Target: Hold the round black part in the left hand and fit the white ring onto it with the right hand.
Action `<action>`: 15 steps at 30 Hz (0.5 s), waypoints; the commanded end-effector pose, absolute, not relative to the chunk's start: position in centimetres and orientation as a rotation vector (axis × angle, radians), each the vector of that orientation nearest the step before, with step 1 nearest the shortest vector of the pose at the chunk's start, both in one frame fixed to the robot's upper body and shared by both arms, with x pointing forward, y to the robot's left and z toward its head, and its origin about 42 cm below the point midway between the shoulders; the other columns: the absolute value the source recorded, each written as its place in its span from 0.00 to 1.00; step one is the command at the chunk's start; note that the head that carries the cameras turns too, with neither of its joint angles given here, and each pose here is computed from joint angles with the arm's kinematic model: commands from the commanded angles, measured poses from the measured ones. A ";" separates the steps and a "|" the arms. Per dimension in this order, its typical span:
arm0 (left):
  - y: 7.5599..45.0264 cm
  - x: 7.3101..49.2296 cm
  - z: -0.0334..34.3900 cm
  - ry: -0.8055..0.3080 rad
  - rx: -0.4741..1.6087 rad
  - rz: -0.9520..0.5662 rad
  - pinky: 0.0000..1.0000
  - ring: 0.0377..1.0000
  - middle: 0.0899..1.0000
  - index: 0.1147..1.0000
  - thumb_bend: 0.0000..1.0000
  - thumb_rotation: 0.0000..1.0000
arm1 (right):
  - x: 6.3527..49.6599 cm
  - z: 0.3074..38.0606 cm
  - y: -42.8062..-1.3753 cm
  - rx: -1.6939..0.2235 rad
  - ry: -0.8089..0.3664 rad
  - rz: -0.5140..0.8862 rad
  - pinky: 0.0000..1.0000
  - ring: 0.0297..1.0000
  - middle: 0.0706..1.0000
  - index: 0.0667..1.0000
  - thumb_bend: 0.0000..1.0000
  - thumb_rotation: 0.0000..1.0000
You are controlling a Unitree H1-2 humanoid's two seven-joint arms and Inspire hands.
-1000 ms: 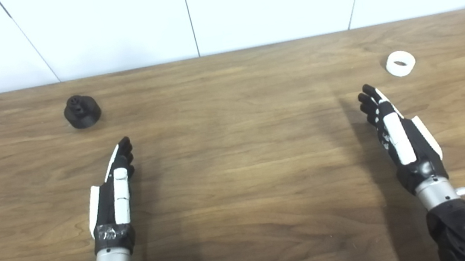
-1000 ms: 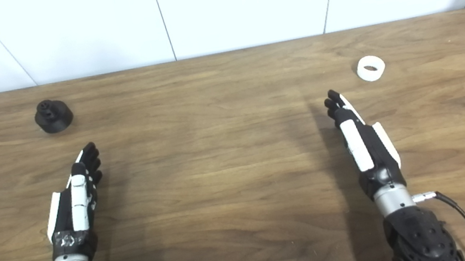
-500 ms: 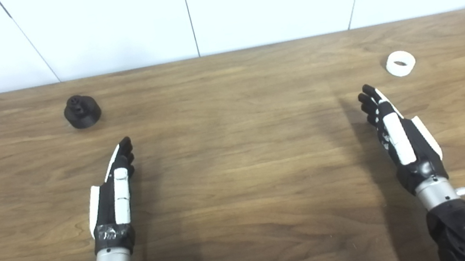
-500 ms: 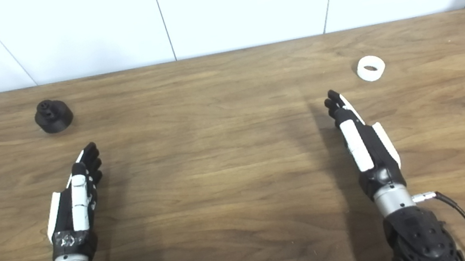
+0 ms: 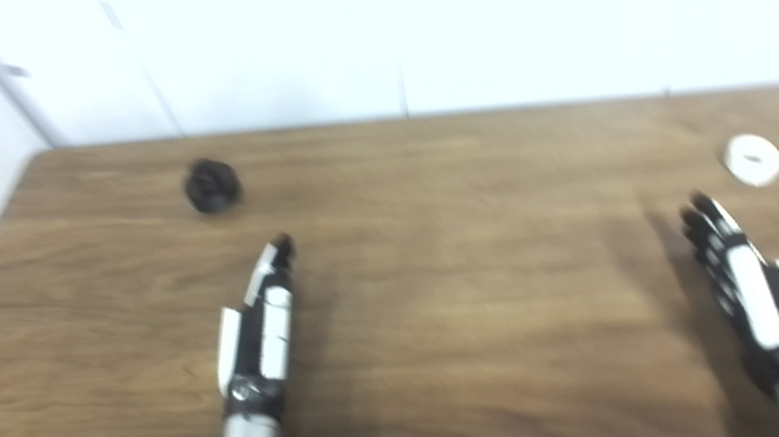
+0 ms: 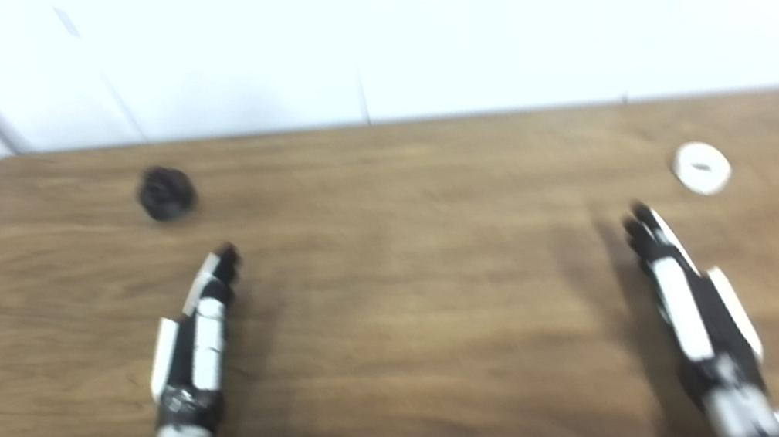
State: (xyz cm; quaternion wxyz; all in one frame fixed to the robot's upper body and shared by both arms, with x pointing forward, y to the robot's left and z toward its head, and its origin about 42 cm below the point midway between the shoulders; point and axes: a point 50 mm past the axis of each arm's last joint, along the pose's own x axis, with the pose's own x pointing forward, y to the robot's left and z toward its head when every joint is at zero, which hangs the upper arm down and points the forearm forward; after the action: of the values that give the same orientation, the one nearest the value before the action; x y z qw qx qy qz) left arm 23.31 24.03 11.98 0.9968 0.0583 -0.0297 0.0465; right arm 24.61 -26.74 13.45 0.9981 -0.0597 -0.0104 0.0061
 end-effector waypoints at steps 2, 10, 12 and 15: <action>23.4 23.2 11.2 -0.053 0.106 0.090 1.00 0.99 0.95 0.93 0.52 1.00 | 24.8 13.6 -27.6 -0.131 -0.062 0.020 1.00 0.97 0.95 0.97 0.57 1.00; 23.2 23.4 10.5 -0.043 0.106 0.091 1.00 1.00 0.95 0.94 0.58 1.00 | 25.1 12.8 -28.1 -0.126 -0.064 0.037 1.00 0.98 0.96 0.98 0.60 1.00; 23.1 23.5 10.2 -0.044 0.109 0.092 1.00 1.00 0.95 0.94 0.57 1.00 | 25.1 12.5 -28.3 -0.128 -0.065 0.038 1.00 0.98 0.96 0.98 0.60 1.00; 23.0 23.5 10.0 -0.043 0.115 0.095 1.00 0.99 0.95 0.94 0.56 0.99 | 25.2 12.2 -28.4 -0.119 -0.068 0.040 1.00 0.99 0.97 0.98 0.60 1.00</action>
State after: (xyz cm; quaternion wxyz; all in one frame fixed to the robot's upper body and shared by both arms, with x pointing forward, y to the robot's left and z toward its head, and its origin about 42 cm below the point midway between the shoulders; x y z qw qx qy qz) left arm 23.55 23.58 10.92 0.9962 0.0589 -0.0390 0.0515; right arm 24.83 -27.89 11.97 0.9979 -0.0548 -0.0293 0.0162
